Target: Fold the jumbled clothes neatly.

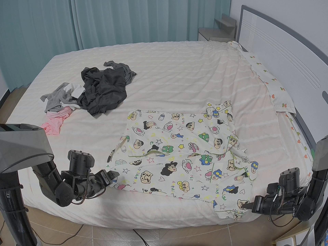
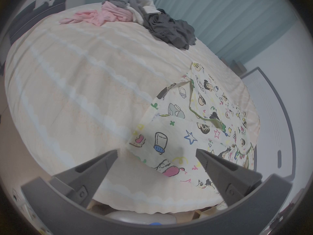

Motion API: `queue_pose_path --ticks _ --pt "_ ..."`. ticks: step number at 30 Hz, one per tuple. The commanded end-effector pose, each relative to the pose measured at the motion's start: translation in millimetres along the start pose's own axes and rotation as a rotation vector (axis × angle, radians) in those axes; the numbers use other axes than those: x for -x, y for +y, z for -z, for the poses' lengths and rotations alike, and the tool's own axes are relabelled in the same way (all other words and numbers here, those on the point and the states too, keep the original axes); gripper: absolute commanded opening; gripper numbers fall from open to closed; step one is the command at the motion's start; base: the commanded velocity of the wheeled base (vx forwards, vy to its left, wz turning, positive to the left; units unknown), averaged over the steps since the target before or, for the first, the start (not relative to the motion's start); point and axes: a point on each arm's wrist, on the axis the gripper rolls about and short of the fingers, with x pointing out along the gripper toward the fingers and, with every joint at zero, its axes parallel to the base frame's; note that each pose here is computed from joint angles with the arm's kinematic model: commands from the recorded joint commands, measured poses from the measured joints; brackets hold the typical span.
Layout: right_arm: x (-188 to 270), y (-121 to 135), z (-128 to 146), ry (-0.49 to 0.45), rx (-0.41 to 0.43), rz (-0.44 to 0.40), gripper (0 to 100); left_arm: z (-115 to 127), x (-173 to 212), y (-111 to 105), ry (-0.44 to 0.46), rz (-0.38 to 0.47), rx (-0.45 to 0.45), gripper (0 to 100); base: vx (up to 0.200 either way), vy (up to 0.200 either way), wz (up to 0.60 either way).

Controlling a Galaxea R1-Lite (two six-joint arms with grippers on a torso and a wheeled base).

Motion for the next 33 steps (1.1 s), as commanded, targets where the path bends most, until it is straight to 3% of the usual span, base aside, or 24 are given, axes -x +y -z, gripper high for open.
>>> queue_pose_path --ticks 1,10,17,18,33 --pt "2 -1 4 0.016 -0.003 0.007 0 -5 -19 3 0.006 0.003 -0.019 100 0.000 0.000 0.00" --pt "1 -1 4 0.014 0.000 0.006 0 -10 -46 -6 -0.004 0.025 -0.027 100 0.000 0.000 0.00" --pt "0 0 2 0.010 0.002 0.000 0 2 -51 -14 0.029 0.042 -0.051 100 0.000 0.000 0.00" --pt "0 0 3 0.012 0.001 0.001 0 3 -51 -15 0.031 0.043 -0.053 0 0.000 0.000 0.00" --pt "3 0 3 0.004 0.003 -0.001 0 0 -28 -14 0.021 0.042 -0.048 0 0.000 0.000 0.00"
